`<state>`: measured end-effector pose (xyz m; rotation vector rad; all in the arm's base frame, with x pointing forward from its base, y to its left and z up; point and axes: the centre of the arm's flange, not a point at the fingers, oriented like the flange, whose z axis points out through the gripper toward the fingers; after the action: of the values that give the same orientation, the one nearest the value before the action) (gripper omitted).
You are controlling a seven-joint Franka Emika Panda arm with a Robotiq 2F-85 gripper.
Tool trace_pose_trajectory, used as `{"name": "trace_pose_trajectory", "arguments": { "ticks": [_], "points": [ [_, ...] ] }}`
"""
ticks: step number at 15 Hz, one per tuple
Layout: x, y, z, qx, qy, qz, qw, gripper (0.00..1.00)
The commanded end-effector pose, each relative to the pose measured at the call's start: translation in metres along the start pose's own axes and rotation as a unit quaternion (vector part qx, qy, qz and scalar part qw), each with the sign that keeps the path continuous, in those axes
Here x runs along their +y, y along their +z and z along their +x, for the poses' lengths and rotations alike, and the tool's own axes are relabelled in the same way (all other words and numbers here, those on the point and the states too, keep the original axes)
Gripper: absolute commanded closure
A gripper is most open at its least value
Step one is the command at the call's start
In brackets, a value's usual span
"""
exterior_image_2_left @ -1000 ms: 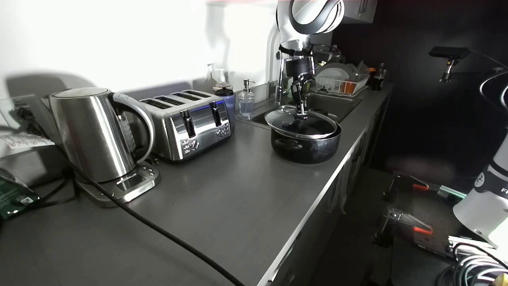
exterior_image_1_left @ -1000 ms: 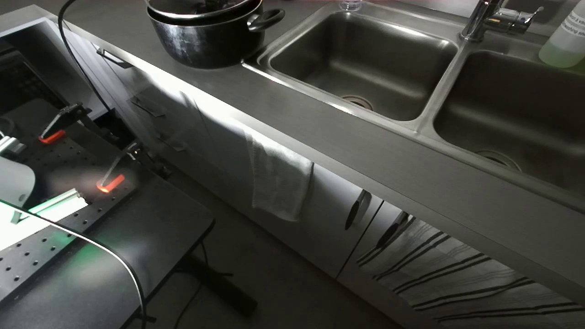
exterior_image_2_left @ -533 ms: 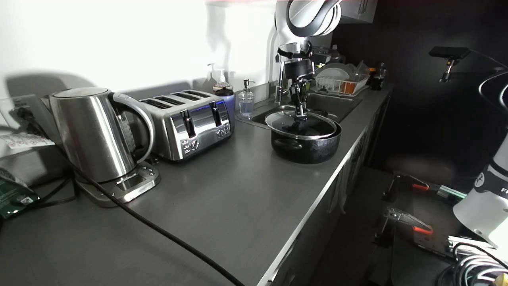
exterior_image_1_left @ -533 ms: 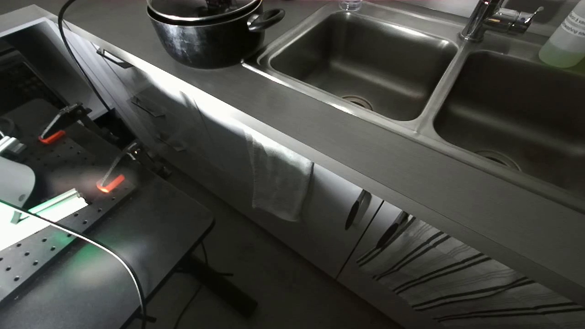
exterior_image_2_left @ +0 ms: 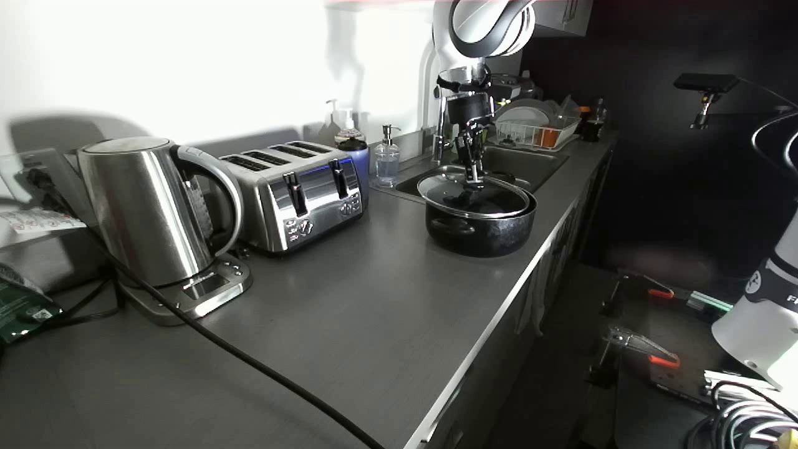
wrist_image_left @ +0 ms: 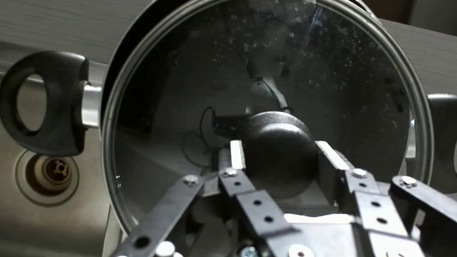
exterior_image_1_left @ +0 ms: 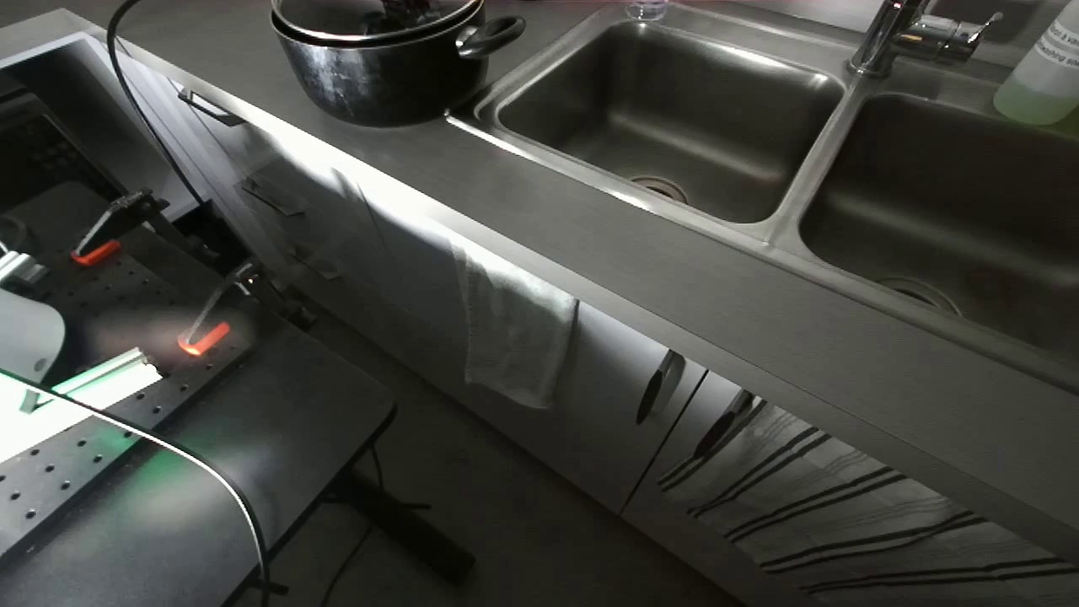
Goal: Put the lid on the pot
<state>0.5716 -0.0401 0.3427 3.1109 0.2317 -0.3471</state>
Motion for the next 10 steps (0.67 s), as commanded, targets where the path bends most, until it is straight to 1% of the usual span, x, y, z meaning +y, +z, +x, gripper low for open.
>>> {"name": "trace_pose_trajectory", "arguments": {
  "ticks": [1, 10],
  "points": [
    [-0.0012, -0.0127, 0.0026, -0.006, 0.01, 0.011, 0.9999, 0.75],
    [0.0009, -0.0091, -0.0012, -0.024, 0.014, 0.01, 0.9996, 0.75]
  ]
}}
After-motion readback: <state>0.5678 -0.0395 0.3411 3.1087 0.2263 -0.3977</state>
